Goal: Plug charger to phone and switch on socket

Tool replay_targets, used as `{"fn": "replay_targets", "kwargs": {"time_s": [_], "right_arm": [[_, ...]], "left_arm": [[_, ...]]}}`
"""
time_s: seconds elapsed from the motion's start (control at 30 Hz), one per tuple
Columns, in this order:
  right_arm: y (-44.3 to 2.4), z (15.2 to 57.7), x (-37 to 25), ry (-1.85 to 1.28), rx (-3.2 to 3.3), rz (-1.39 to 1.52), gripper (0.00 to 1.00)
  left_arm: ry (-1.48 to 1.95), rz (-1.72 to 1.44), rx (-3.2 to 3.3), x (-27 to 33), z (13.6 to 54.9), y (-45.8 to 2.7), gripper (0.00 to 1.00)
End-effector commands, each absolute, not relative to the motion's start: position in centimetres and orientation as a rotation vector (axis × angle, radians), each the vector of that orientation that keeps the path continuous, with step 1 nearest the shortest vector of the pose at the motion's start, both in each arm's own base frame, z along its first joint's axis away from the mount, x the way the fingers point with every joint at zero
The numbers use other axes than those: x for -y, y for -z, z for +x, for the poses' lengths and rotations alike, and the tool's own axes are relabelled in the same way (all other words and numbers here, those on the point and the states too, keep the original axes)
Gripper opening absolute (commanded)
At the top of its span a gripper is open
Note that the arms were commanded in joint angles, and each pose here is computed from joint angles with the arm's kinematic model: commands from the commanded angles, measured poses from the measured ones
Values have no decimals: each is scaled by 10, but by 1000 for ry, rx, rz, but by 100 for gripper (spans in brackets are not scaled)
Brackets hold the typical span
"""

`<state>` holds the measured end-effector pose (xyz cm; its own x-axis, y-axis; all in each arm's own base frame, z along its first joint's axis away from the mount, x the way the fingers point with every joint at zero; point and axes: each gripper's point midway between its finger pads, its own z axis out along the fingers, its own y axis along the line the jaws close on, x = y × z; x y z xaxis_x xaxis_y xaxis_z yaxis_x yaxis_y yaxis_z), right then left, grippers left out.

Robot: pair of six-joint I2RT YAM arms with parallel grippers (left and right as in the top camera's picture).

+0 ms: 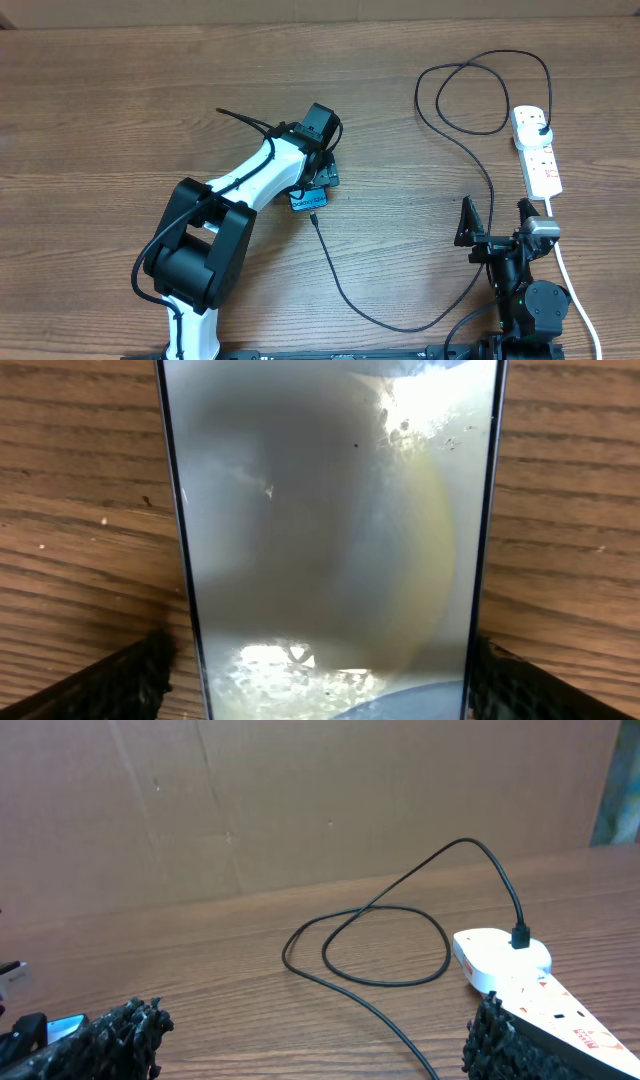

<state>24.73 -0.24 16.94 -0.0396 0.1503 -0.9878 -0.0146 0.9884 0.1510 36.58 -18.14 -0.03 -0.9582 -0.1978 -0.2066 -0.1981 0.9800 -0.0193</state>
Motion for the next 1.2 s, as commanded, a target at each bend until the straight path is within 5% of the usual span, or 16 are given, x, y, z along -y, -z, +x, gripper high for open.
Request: {"fn": "replay_targets", "kwargs": {"time_s": [0.0, 0.47, 1.17], "right_arm": [[-164, 248, 4, -131, -1615, 113, 100], [-165, 248, 4, -131, -1615, 113, 100], [-164, 248, 4, -132, -1615, 113, 100]], "left_arm": [[-73, -213, -3018, 175, 348, 33, 91], [-54, -23, -3101, 176, 332, 34, 98], [42, -144, -3080, 163, 351, 34, 100]]}}
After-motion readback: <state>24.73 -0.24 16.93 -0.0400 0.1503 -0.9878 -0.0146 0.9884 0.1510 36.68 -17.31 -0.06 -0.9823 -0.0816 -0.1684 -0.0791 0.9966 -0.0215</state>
